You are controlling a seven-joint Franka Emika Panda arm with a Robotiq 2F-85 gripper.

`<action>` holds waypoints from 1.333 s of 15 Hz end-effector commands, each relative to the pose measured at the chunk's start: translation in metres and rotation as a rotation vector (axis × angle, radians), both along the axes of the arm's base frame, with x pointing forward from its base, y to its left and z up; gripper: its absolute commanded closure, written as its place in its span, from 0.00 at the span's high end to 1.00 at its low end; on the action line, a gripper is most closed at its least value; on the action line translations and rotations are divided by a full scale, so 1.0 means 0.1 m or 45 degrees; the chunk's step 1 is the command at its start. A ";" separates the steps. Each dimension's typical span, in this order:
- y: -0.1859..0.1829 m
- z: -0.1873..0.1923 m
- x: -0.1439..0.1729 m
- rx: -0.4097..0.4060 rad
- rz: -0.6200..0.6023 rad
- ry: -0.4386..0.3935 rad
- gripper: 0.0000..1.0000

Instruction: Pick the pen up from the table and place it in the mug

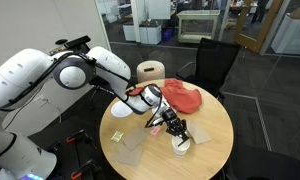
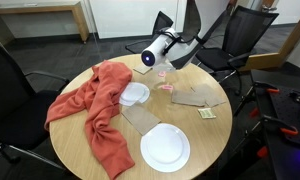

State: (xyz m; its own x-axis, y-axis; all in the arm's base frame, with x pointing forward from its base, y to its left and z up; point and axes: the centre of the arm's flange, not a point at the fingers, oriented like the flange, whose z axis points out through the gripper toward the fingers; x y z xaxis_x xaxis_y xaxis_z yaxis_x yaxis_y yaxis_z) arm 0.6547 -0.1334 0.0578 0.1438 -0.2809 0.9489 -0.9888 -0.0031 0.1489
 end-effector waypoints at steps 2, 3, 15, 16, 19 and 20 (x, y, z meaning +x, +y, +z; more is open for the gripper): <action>0.02 0.01 0.08 -0.003 -0.031 0.001 0.51; 0.02 0.02 0.09 -0.005 -0.034 -0.004 0.58; 0.04 0.55 0.04 -0.010 -0.035 -0.097 1.00; 0.05 0.63 0.03 -0.010 -0.035 -0.111 1.00; 0.07 0.83 0.03 -0.012 -0.036 -0.143 1.00; 0.08 0.89 0.03 -0.009 -0.033 -0.150 1.00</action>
State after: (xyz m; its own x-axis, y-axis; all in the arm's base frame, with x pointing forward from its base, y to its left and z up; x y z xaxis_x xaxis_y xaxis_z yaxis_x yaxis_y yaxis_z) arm 0.6750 -0.1320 0.1184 0.0557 -0.2839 0.9572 -0.9981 0.0076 0.0604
